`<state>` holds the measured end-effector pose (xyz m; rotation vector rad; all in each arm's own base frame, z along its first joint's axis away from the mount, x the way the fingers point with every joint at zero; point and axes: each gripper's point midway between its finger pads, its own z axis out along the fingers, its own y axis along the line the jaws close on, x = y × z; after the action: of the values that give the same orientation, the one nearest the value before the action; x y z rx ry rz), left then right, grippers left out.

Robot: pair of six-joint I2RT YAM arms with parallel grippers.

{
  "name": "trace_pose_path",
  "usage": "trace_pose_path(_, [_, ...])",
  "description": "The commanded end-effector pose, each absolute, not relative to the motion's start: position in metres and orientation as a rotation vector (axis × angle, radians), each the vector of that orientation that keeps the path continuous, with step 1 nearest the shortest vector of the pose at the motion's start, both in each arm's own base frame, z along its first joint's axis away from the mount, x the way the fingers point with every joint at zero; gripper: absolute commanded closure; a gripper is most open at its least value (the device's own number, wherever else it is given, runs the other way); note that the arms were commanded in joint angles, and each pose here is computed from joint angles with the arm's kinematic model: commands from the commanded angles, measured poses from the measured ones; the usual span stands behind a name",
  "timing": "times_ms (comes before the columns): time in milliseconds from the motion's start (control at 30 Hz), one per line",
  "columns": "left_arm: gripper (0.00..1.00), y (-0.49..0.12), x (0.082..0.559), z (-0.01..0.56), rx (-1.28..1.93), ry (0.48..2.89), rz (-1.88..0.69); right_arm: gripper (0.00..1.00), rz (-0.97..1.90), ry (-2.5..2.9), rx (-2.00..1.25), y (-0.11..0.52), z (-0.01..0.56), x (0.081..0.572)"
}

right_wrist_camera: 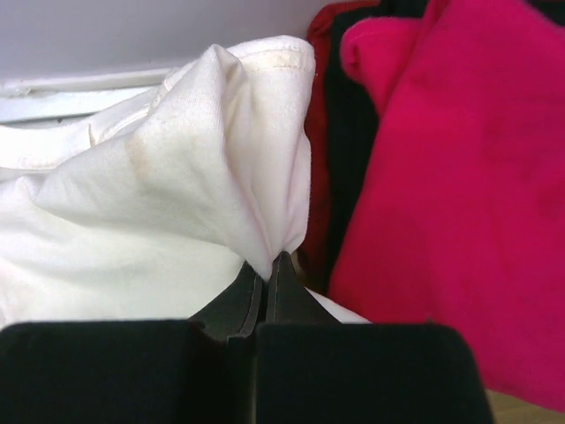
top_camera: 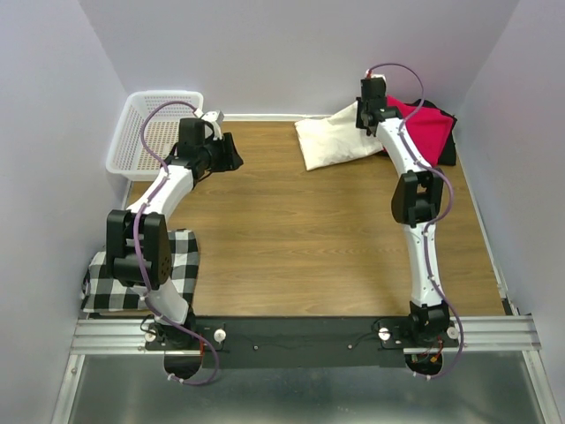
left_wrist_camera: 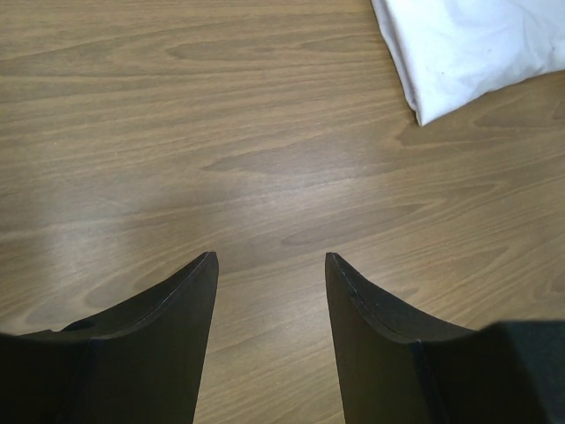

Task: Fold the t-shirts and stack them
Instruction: Put the neatly folded tshirt into the corner of the board with the right arm

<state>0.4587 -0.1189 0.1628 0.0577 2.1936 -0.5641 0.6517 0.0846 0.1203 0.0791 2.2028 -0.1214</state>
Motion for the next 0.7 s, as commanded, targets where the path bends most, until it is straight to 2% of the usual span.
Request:
trace_pose_path(0, [0.39, -0.123, 0.465, 0.172, 0.073, 2.166, -0.608, 0.99, -0.247, 1.962, 0.157, 0.057, 0.215, 0.666])
trace_pose_path(267, [0.39, -0.124, 0.459, 0.167, 0.074, 2.180, -0.610, 0.99, -0.322, 1.796, 0.248, 0.019, 0.277, 0.670])
trace_pose_path(533, [0.40, -0.123, 0.455, 0.161, 0.050, 2.192, -0.614, 0.99, -0.372, 1.658, 0.343, -0.026, 0.348, 0.650])
trace_pose_path(667, [0.40, -0.124, 0.453, 0.157, 0.045, 2.196, -0.620, 0.99, -0.416, 1.657, 0.395, -0.059, 0.349, 0.641])
